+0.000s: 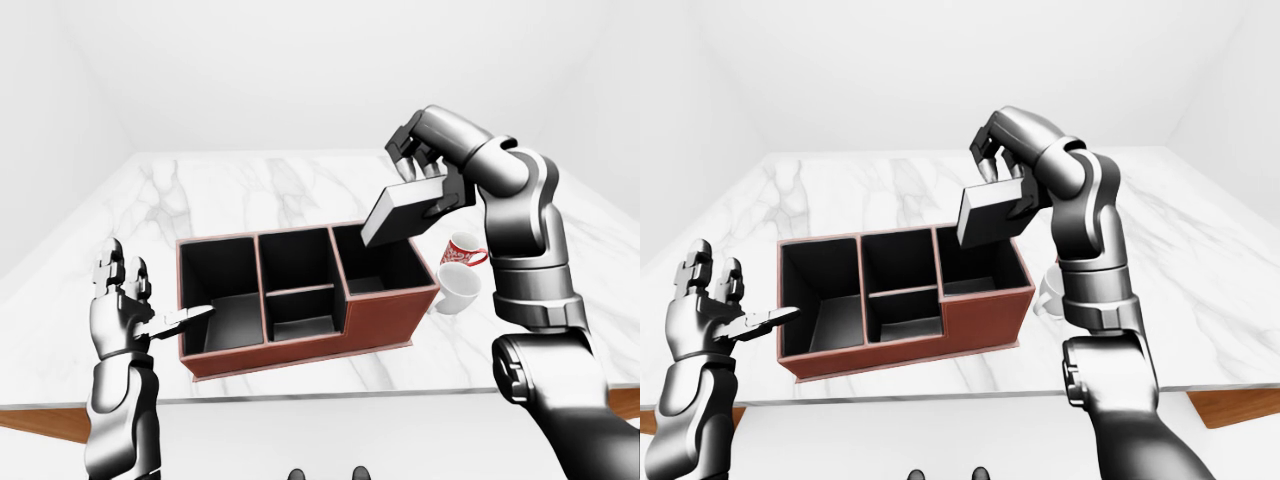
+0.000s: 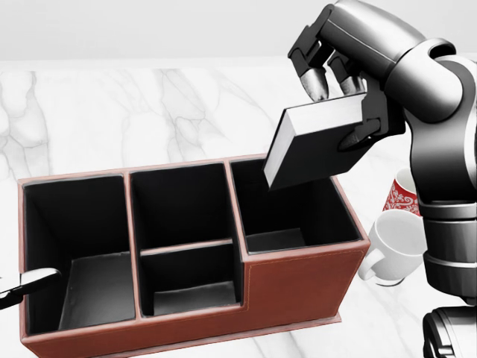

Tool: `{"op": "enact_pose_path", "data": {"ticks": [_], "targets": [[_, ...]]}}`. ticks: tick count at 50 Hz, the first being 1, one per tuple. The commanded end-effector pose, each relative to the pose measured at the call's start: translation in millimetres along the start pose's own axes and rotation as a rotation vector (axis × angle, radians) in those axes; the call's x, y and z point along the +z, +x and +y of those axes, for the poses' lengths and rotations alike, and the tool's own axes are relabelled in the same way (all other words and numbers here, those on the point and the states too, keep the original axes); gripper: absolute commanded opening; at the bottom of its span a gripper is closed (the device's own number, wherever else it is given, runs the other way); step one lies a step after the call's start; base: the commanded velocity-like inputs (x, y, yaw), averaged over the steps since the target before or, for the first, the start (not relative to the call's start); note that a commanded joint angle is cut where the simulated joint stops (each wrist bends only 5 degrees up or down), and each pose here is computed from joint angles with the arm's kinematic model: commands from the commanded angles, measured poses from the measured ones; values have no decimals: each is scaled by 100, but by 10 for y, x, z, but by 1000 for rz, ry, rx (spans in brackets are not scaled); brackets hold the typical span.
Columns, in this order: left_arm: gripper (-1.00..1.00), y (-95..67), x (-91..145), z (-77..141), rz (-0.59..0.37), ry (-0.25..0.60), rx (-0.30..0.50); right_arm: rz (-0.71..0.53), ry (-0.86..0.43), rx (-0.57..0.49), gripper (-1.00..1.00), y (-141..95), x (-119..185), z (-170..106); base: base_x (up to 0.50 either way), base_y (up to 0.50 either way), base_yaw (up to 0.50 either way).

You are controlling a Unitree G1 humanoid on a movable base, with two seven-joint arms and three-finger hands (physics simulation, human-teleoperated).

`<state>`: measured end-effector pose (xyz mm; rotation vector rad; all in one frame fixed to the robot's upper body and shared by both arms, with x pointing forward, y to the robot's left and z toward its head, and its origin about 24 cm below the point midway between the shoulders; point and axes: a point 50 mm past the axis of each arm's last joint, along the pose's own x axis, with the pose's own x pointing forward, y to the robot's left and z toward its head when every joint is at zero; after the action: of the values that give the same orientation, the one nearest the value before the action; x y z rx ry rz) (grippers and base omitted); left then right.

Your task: Pick up the book and place it in the right compartment of the caddy.

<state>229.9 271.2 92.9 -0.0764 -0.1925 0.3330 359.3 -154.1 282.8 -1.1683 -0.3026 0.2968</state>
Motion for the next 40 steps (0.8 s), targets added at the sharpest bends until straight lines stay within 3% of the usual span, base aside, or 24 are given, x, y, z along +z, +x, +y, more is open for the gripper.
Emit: {"op": "enact_pose_path", "data": {"ticks": [1, 19, 40], "targets": [[100, -3, -3, -4, 1, 1, -1, 9, -57, -47, -100, -43, 61, -83, 0, 0, 0], [100, 1, -12, -1, 2, 1, 0, -33, -157, -115, -100, -79, 338, -138, 0, 0, 0], [100, 9, -19, 1, 3, 0, 1, -59, -142, -114, -100, -116, 408, 24, 0, 0, 0]]}}
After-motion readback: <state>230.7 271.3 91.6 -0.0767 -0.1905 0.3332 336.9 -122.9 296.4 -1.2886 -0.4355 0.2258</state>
